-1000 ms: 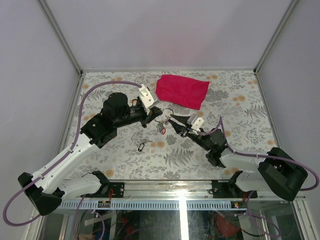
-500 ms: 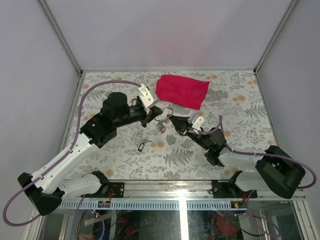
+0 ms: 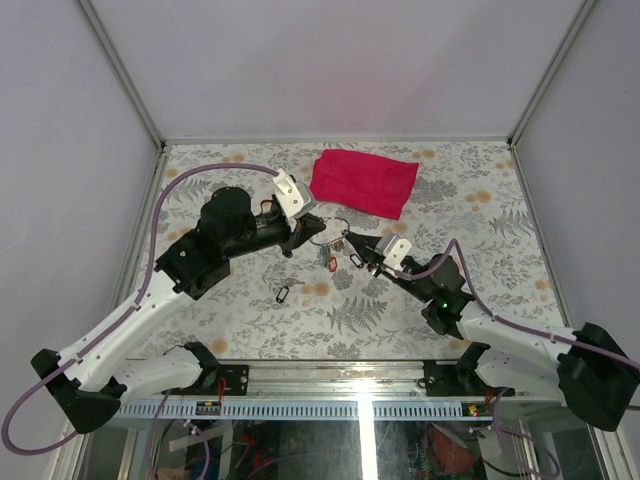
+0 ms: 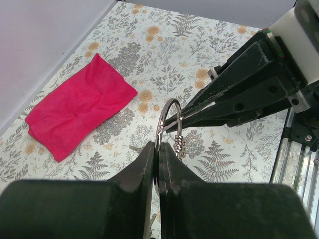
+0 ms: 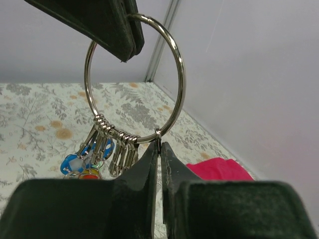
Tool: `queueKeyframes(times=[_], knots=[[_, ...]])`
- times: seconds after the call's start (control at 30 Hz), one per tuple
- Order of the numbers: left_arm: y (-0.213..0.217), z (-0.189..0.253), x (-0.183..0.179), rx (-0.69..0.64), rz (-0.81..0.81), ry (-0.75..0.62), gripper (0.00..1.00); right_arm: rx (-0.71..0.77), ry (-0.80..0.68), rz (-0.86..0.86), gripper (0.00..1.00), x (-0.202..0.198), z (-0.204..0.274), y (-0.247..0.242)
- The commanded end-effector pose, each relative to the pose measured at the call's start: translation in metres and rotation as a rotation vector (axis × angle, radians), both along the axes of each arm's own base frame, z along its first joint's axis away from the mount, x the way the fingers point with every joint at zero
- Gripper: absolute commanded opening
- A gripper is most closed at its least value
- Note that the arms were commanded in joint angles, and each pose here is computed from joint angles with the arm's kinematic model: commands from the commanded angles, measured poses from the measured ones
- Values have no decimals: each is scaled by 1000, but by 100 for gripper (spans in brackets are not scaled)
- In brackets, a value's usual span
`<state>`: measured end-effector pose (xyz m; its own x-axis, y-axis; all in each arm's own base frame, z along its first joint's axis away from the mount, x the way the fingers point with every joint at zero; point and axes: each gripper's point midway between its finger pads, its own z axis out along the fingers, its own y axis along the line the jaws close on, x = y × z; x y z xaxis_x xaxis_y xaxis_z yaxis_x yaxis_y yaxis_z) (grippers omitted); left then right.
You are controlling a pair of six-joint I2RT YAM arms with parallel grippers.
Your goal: Put the keys on the keyring
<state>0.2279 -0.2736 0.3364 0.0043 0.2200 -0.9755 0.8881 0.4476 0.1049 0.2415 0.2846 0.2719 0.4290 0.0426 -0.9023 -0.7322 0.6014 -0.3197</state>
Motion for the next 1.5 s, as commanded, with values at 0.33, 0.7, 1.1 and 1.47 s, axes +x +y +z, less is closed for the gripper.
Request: queueKeyframes(times=[0.33,0.7,1.1,1.47], knots=[[1,0,-4,-60,0,-26,27,-413,229,-48,0,-27,5,-47],[-1,2,-1,-241,67,39,44,-488,646,13,0,-66,2,-58],[10,0,-1,-466,169,121,62,-614,998,-57,0,-75,-23,-58],[-15,-44,-6,-406,213,83,74,-608,1196,-180,0,-47,-47,-61]])
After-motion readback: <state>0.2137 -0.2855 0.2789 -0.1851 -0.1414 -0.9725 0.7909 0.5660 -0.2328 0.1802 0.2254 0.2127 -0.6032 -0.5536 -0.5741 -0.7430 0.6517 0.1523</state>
